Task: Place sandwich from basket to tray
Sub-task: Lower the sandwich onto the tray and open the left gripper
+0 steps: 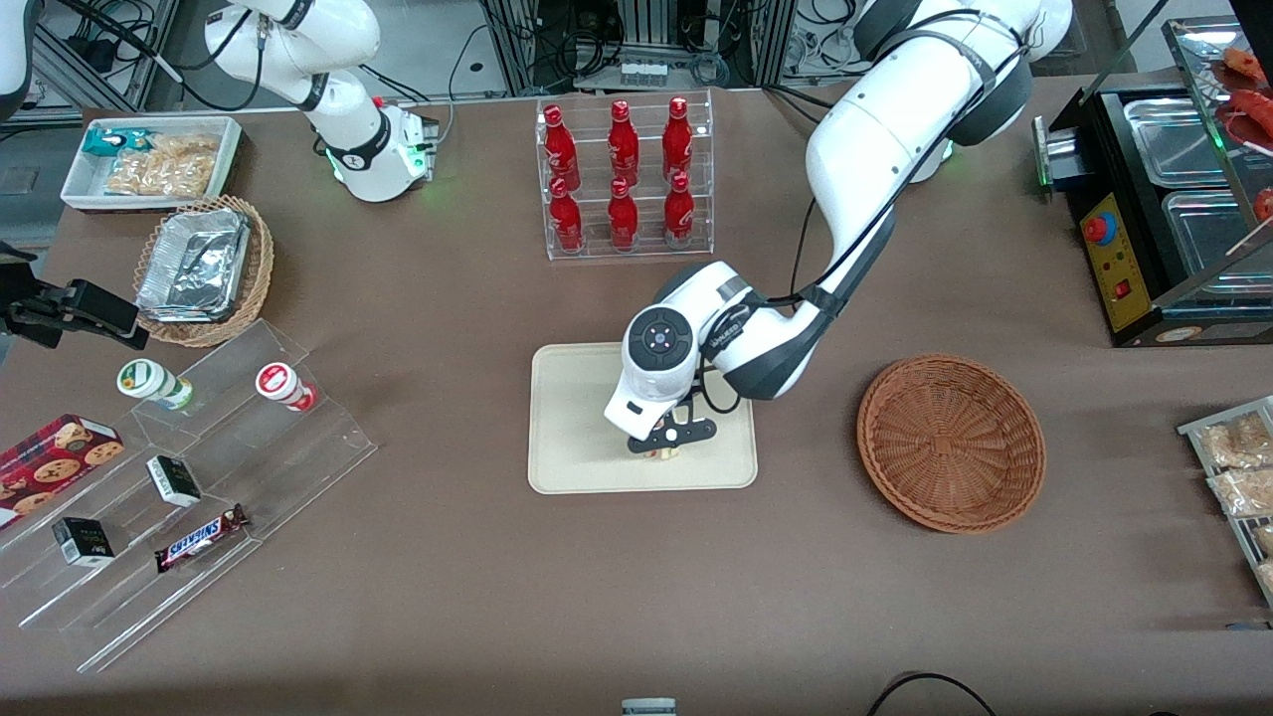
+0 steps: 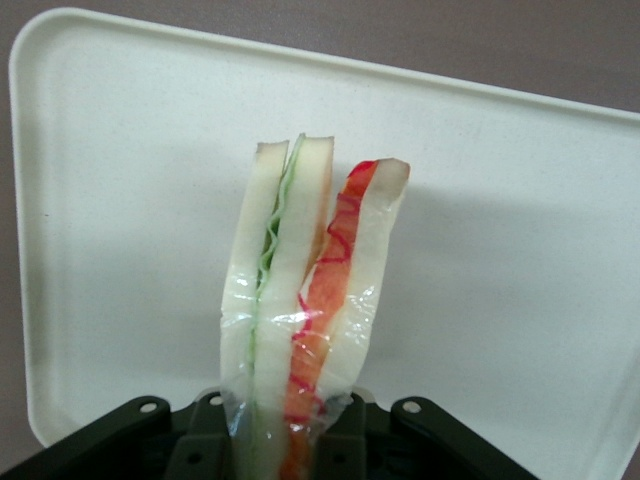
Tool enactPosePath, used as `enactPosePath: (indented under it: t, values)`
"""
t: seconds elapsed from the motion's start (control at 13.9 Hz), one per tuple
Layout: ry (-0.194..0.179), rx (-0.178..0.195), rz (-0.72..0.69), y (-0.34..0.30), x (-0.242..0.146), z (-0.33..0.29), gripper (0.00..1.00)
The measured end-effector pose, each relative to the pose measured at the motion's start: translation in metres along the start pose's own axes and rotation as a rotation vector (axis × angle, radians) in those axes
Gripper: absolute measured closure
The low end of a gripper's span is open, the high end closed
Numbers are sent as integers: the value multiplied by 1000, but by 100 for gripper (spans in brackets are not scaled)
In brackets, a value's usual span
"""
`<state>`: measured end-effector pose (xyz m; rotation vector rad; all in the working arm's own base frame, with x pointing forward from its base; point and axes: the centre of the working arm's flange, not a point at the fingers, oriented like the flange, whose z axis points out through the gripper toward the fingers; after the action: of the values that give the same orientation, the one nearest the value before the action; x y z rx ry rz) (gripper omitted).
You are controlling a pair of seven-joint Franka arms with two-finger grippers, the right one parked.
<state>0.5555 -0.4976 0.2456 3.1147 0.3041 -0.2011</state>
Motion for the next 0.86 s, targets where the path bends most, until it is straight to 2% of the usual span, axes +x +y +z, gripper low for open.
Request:
enactPosePath:
  t: [0.14, 0.29, 0.5, 0.72, 0.86]
  values:
    - [-2, -5, -4, 1, 2, 5, 79]
    - [5, -21, -20, 6, 0, 8, 63]
    - [16, -38, -38, 11, -2, 6, 32]
    - [47, -43, -55, 10, 6, -3, 1]
    - [85, -39, -100, 0, 25, -17, 0]
